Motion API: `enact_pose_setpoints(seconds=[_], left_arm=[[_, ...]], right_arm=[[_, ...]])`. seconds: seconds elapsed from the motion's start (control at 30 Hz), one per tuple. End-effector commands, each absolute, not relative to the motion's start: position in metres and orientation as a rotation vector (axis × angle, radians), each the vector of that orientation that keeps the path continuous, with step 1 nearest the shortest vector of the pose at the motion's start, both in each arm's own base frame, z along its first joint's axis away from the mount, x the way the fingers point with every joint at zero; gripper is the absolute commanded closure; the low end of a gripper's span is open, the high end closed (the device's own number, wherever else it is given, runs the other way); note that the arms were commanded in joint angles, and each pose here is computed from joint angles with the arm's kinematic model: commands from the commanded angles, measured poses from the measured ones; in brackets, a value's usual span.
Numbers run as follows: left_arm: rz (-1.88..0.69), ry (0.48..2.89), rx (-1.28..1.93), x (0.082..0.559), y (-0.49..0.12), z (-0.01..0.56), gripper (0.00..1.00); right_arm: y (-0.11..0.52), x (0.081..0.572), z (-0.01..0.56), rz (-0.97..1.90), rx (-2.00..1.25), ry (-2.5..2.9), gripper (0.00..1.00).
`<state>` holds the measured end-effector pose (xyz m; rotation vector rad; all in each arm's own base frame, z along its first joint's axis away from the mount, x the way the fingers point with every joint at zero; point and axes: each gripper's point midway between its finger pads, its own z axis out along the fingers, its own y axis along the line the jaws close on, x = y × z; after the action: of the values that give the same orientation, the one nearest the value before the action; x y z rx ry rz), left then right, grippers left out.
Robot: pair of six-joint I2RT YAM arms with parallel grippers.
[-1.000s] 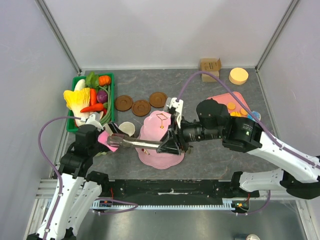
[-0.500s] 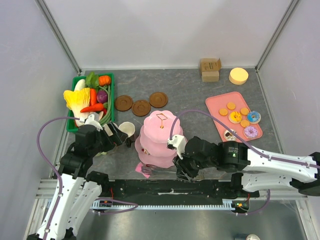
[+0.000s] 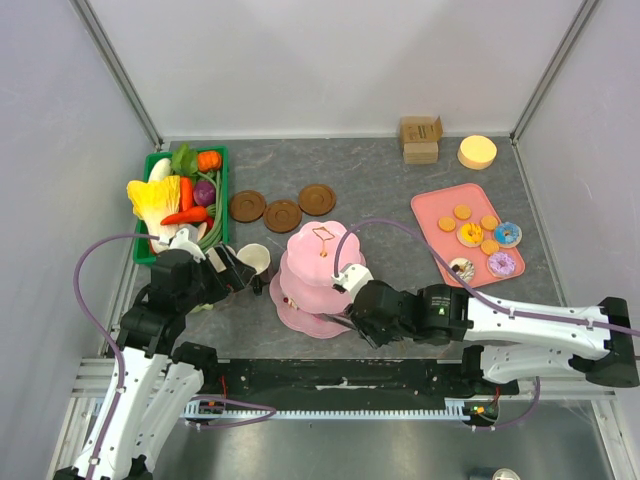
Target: Serve the afternoon tea
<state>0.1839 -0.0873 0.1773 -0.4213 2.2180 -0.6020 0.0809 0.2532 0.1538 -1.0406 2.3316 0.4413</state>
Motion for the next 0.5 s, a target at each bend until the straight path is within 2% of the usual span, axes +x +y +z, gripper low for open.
enact_pose_setpoints(seconds=[0.0, 0.47], left_arm=[[-0.615, 2.189, -0.446, 0.1876, -0.0874, 0.1866, 0.01], [-0.619, 2.198, -0.447, 0.1875, -0.0887, 0.1843, 0.01]], right_arm=[[0.2466, 0.0958, 0.1477, 0.333, -0.965, 2.318, 0.63], [0.2394, 0.0941, 0.1437, 0.321, -0.950, 2.336, 0.45]])
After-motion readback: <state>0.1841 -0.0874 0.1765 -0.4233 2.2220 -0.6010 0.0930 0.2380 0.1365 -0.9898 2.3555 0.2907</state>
